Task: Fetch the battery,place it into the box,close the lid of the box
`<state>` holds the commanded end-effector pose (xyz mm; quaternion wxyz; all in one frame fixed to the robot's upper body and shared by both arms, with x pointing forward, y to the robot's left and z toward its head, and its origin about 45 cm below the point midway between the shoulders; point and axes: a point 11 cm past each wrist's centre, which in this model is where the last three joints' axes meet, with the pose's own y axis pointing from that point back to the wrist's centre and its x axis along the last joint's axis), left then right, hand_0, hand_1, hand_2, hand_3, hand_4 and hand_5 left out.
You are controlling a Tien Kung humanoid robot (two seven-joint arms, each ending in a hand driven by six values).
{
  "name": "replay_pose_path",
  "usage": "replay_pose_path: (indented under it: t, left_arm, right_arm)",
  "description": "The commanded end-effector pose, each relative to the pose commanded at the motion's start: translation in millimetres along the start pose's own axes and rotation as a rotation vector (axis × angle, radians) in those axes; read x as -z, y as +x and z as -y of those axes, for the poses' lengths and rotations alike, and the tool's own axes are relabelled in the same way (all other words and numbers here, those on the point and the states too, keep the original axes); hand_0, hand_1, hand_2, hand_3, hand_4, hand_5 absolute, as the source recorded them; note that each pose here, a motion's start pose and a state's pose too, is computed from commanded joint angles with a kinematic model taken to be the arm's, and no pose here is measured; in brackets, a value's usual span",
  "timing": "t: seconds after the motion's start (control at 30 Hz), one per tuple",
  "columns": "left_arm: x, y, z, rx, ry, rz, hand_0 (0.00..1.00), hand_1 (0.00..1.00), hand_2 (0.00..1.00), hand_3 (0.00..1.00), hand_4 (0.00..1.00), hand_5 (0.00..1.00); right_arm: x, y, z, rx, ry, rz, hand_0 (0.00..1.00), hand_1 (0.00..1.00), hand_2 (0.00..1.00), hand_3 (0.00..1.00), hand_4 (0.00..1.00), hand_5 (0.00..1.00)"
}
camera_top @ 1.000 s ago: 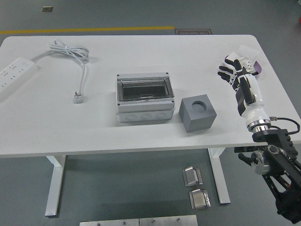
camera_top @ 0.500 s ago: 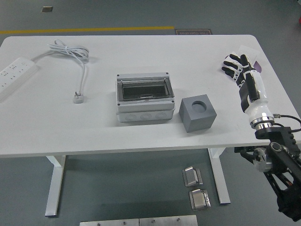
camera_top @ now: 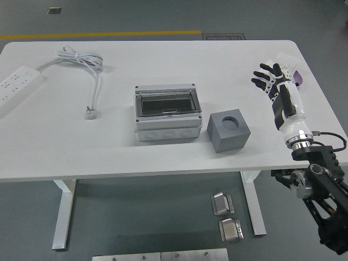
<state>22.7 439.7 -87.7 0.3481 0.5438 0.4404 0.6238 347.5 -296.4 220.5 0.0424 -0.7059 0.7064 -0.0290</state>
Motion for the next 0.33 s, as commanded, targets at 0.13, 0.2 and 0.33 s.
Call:
replay_pose_path:
  t: [0.13,0.2,0.33]
  left_arm:
    - [1.9,-3.0,0.1,0.006,0.002,0.004,0.635,0.690,0.627,0.666,0.579,0.121]
    - [3.3,-5.5,0.1,0.012,0.006,0.008,0.635,0.690,0.627,0.666,0.579,0.121]
    - [4.8,-7.1,0.0,0.015,0.014,0.012,0.634,0.690,0.629,0.662,0.585,0.135]
  right_arm:
    - [-0.1,-0.2,-0.8,0.002,0.003,0.001,0.810,0.685,0.722,0.749,0.995,0.890]
    - [-0.5,-0.2,-1.6,0.001,0.005,0.002,0.810,0.685,0.722,0.749,0.995,0.890]
    - [-2.1,0.3,-3.4,-0.003,0.005,0.004,0.809,0.682,0.719,0.749,0.993,0.890]
